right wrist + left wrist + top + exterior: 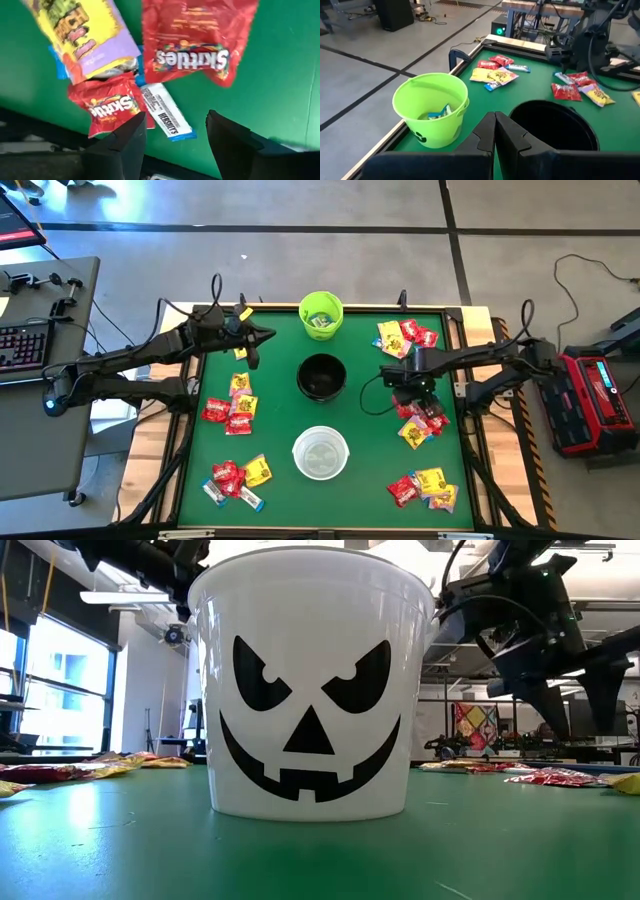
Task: Sort candy by brand, put in halloween buckets
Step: Put the white chocolate into the green bucket
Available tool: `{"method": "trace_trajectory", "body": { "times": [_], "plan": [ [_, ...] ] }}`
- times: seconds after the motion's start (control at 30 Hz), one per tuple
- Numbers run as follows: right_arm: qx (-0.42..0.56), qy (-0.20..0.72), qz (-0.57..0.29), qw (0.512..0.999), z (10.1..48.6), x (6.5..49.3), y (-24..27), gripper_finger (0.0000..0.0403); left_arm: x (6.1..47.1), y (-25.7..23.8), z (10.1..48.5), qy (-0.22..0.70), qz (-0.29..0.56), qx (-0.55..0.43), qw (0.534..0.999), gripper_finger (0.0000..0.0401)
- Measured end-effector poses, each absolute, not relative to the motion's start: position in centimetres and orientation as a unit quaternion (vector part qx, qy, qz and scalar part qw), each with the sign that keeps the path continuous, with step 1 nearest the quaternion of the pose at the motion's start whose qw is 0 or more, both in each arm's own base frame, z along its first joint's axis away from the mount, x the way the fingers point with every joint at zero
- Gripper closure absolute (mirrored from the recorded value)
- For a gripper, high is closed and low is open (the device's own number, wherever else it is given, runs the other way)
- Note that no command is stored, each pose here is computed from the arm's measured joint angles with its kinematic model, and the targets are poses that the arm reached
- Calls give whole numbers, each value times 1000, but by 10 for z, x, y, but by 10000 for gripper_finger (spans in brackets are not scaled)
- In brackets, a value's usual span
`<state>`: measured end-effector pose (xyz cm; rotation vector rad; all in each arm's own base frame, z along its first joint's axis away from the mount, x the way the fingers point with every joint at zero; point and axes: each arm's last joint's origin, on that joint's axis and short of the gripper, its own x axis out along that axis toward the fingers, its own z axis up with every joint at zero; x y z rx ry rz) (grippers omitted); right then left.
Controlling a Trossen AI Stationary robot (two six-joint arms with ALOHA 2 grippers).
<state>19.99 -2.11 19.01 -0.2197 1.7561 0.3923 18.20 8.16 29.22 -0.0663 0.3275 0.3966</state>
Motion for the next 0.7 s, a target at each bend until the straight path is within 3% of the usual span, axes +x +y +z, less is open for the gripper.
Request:
{"method": "trace_trajectory", "body": {
  "times": [0.2,0.4,0.7],
  "plan": [
    [-66,753,217,618,191,197,-24,216,182,81,291,169,195,-29,966,401],
    [-61,764,226,601,167,183,-23,250,182,81,291,172,194,-23,966,401],
    [-72,781,193,590,154,176,-20,265,182,81,291,172,194,-26,965,401]
  ]
}}
